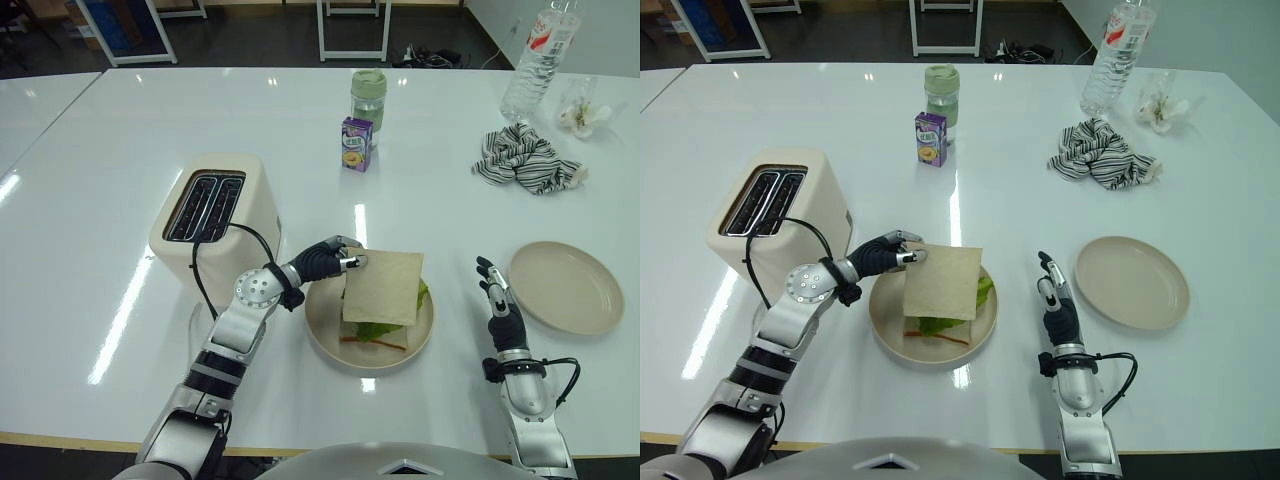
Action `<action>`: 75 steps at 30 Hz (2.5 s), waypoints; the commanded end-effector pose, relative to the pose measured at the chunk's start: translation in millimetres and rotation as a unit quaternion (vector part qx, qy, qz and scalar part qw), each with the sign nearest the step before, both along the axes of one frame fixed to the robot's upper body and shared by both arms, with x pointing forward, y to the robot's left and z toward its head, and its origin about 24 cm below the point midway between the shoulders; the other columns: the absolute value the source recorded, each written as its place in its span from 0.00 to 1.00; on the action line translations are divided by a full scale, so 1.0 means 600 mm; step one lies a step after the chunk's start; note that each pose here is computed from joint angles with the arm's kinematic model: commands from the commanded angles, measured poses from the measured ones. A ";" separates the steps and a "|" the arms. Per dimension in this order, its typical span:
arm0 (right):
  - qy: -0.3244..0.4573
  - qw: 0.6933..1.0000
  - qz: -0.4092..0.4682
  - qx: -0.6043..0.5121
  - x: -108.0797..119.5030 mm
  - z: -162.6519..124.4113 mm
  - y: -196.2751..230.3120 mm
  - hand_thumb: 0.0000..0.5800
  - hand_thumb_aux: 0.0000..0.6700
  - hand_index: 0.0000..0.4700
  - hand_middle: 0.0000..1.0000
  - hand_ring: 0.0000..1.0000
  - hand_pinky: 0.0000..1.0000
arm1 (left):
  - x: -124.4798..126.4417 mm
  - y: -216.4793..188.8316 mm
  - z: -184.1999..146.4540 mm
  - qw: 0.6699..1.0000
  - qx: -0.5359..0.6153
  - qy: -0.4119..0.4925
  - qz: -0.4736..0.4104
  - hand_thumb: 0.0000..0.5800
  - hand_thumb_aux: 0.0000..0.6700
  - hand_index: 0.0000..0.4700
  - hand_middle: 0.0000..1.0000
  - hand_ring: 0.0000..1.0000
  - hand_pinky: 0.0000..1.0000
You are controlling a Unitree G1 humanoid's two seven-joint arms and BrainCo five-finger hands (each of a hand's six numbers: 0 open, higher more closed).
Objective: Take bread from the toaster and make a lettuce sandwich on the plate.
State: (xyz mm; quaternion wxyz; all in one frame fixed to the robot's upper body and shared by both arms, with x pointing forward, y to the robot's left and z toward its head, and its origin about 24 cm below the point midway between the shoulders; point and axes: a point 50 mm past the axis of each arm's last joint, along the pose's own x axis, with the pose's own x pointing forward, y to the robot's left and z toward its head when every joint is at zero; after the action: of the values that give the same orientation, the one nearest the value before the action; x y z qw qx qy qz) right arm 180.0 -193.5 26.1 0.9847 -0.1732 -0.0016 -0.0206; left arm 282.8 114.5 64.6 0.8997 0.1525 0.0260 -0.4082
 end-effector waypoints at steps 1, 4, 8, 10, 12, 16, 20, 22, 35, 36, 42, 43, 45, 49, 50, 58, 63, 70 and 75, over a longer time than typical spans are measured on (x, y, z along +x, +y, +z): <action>0.006 1.000 0.001 -0.006 -0.001 -0.003 0.001 0.00 0.00 0.00 0.00 0.00 0.00 | 0.007 0.004 -0.010 1.000 0.026 0.013 -0.001 1.00 1.00 1.00 1.00 1.00 1.00; 0.006 1.000 0.001 -0.008 -0.001 -0.003 0.000 0.00 0.00 0.00 0.00 0.00 0.00 | 0.009 0.004 -0.016 0.999 0.033 0.016 -0.001 1.00 1.00 1.00 1.00 1.00 1.00; 0.003 1.000 -0.001 -0.010 -0.002 0.000 -0.001 0.00 0.00 0.00 0.00 0.00 0.00 | 0.013 0.006 -0.026 0.998 0.053 0.020 0.000 1.00 1.00 1.00 1.00 1.00 1.00; 0.000 1.000 0.000 -0.011 -0.003 0.002 -0.001 0.00 0.00 0.00 0.00 0.00 0.00 | 0.014 0.006 -0.034 0.998 0.064 0.025 -0.005 1.00 1.00 1.00 1.00 1.00 1.00; -0.002 1.000 0.000 -0.012 -0.003 0.005 -0.001 0.00 0.00 0.00 0.00 0.00 0.00 | 0.015 0.006 -0.043 0.997 0.072 0.030 -0.007 1.00 1.00 1.00 1.00 1.00 1.00; -0.010 1.000 0.003 -0.021 -0.005 0.011 0.001 0.00 0.00 0.00 0.00 0.00 0.00 | 0.014 0.002 -0.052 0.996 0.074 0.037 -0.010 1.00 1.00 1.00 1.00 1.00 1.00; -0.032 0.998 0.017 -0.055 -0.009 0.025 0.007 0.00 0.00 0.00 0.00 0.00 0.00 | 0.012 -0.003 -0.059 0.996 0.081 0.041 -0.020 1.00 1.00 1.00 1.00 1.00 1.00; -0.047 0.995 0.027 -0.080 -0.010 0.035 0.012 0.00 0.00 0.00 0.00 0.00 0.00 | 0.010 -0.007 -0.061 0.995 0.082 0.044 -0.025 1.00 1.00 1.00 1.00 1.00 1.00; -0.159 0.887 0.222 -0.371 -0.048 0.050 0.100 0.00 0.00 0.00 0.00 0.00 0.00 | 0.012 0.000 -0.065 0.994 0.092 0.048 -0.016 1.00 1.00 1.00 1.00 1.00 1.00; -0.162 0.871 0.224 -0.405 -0.048 0.047 0.101 0.00 0.00 0.00 0.00 0.00 0.00 | 0.012 0.000 -0.066 0.994 0.092 0.048 -0.016 1.00 1.00 1.00 1.00 1.00 1.00; -0.158 0.823 0.240 -0.490 -0.045 0.025 0.109 0.00 0.00 0.00 0.00 0.00 0.00 | 0.012 0.002 -0.070 0.994 0.096 0.050 -0.010 1.00 1.00 1.00 1.00 1.00 1.00; -0.154 0.820 0.243 -0.495 -0.045 0.022 0.110 0.00 0.00 0.00 0.00 0.00 0.00 | 0.012 0.001 -0.070 0.994 0.096 0.050 -0.011 1.00 1.00 1.00 1.00 1.00 1.00; -0.146 0.815 0.246 -0.504 -0.044 0.016 0.113 0.00 0.00 0.00 0.00 0.00 0.00 | 0.012 0.001 -0.071 0.994 0.097 0.051 -0.011 1.00 1.00 1.00 1.00 1.00 1.00; -0.149 0.800 0.265 -0.518 -0.036 0.006 0.129 0.00 0.00 0.00 0.00 0.00 0.00 | 0.011 0.001 -0.072 0.994 0.097 0.052 -0.010 1.00 1.00 1.00 1.00 1.00 1.00; -0.153 0.796 0.270 -0.519 -0.033 0.004 0.135 0.00 0.00 0.00 0.00 0.00 0.00 | 0.011 0.001 -0.072 0.994 0.097 0.052 -0.009 1.00 1.00 1.00 1.00 1.00 1.00; -0.146 0.765 0.327 -0.536 -0.038 -0.019 0.165 0.00 0.00 0.00 0.00 0.00 0.00 | 0.008 -0.003 -0.075 0.994 0.099 0.054 -0.011 1.00 1.00 1.00 1.00 1.00 1.00; -0.048 0.755 0.363 -0.544 -0.053 -0.049 0.146 0.00 0.00 0.00 0.00 0.00 0.00 | 0.007 -0.004 -0.075 0.994 0.099 0.052 -0.009 1.00 1.00 1.00 1.00 1.00 1.00; 0.051 0.750 0.400 -0.525 -0.075 -0.073 0.132 0.00 0.00 0.00 0.00 0.00 0.00 | 0.016 0.000 -0.058 0.989 0.141 -0.010 0.038 0.77 0.53 0.53 0.00 0.00 0.00; 0.078 0.742 0.401 -0.532 -0.078 -0.077 0.128 0.00 0.00 0.00 0.00 0.00 0.00 | 0.028 0.000 0.016 0.928 0.211 -0.282 0.124 0.00 0.00 0.00 0.00 0.00 0.00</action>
State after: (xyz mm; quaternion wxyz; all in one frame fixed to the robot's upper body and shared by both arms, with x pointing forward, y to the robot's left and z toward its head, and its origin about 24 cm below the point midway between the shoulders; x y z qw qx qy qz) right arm 161.6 -98.0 21.5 0.6950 -0.6376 -0.1394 0.3015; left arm 294.6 111.1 40.2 0.8716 0.3923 -0.0092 -0.2939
